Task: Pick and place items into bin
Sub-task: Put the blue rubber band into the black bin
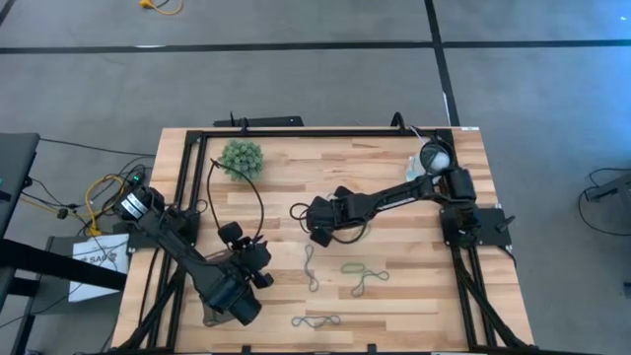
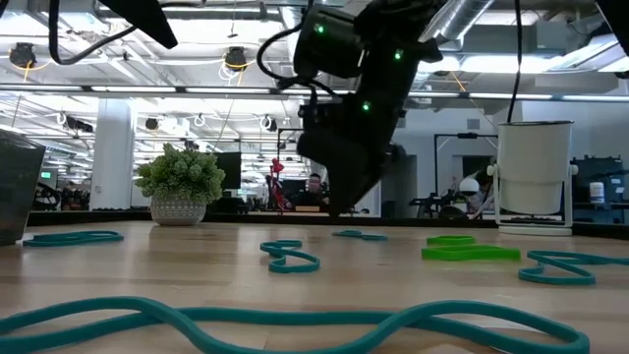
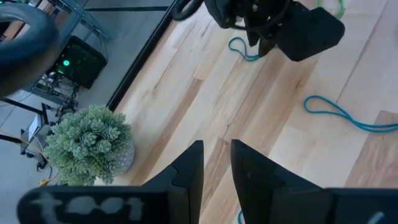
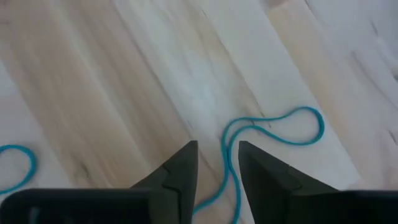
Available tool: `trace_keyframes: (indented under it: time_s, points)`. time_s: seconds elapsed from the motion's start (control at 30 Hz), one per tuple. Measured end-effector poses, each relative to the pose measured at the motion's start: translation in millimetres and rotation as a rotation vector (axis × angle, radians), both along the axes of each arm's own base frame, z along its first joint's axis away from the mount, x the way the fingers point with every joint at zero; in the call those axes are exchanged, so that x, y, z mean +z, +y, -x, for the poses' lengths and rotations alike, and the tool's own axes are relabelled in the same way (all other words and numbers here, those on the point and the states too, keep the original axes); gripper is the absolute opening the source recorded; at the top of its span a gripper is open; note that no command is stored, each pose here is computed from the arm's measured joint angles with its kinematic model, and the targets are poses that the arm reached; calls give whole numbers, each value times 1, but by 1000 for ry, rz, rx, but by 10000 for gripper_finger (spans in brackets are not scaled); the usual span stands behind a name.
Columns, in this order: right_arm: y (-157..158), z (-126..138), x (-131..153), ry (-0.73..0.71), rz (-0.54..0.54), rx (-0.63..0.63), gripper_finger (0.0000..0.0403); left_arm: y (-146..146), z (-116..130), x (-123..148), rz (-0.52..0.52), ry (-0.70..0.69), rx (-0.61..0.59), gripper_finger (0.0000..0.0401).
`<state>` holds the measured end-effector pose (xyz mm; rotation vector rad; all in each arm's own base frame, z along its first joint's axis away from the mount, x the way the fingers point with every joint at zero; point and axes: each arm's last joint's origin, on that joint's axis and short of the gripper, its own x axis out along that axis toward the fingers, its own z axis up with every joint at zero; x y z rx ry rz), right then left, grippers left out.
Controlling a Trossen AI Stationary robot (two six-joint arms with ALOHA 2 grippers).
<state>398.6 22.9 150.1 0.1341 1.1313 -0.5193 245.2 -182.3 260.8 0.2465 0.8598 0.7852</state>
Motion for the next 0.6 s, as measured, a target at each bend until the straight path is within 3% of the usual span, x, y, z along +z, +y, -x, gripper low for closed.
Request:
trace_keyframes:
  time_s: [0.3,0.6]
  points:
    - [-8,16,-24,3,-42,-157,122,-6,5,-1,17,19,-17,70]
    - [-12,11,-26,-67,-54,-165,117,-12,9,-1,18,14,-39,70]
